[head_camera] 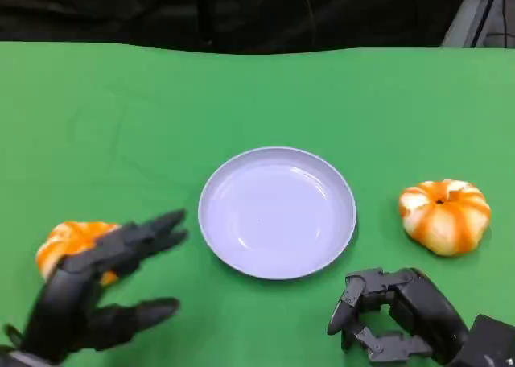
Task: Grasp the bread from the table and place it into the plate.
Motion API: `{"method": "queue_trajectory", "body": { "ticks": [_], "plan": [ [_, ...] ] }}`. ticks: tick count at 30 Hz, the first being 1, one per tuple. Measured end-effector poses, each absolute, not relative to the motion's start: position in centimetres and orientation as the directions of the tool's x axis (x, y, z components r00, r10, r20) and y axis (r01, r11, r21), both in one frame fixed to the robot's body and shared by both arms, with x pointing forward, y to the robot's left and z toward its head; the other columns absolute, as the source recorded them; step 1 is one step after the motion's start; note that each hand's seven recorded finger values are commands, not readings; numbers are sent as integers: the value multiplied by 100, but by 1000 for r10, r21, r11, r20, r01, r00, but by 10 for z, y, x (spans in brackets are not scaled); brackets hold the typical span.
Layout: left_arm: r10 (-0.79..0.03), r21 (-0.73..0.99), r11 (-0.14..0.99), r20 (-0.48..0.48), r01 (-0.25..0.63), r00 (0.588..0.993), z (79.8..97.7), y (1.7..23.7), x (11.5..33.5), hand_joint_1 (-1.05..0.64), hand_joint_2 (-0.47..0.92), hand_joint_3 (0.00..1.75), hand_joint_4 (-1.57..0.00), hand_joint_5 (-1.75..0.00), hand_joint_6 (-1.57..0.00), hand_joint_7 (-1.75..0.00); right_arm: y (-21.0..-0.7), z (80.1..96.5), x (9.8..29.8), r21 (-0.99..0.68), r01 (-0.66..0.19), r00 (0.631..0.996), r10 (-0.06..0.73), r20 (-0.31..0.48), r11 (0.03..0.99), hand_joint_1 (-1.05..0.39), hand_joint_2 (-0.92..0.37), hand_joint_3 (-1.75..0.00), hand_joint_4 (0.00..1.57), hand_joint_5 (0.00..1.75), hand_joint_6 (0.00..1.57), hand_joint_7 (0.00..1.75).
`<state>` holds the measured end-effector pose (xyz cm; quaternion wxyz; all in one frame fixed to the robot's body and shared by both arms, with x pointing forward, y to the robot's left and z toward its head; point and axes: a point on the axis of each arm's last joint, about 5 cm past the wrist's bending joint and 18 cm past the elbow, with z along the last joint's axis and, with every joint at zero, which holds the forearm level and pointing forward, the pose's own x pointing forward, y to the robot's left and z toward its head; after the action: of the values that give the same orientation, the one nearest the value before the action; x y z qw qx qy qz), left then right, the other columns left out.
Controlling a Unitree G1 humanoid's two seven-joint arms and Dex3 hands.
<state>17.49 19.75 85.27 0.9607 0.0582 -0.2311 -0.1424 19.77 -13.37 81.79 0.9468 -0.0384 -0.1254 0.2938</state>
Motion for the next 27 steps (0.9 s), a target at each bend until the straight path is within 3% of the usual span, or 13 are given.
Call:
{"method": "queue_trajectory", "body": {
  "ticks": [16,22,27],
  "plan": [
    [-287,277,946,462,171,839,859,205,173,-68,91,8,-56,-1,-62,-2,-134,818,198,-147,-547,796,566,214,824,3,-62,-95,97,132,100,93],
    [-239,381,923,485,42,841,868,216,172,-65,92,5,-57,0,-67,-2,-134,817,198,-146,-547,797,566,211,824,3,-62,-93,96,132,100,93],
    [-248,465,885,455,9,856,869,219,169,-68,92,7,-54,0,-69,-2,-134,817,198,-146,-551,794,570,211,822,3,-62,-93,96,133,100,93]
  ]
}}
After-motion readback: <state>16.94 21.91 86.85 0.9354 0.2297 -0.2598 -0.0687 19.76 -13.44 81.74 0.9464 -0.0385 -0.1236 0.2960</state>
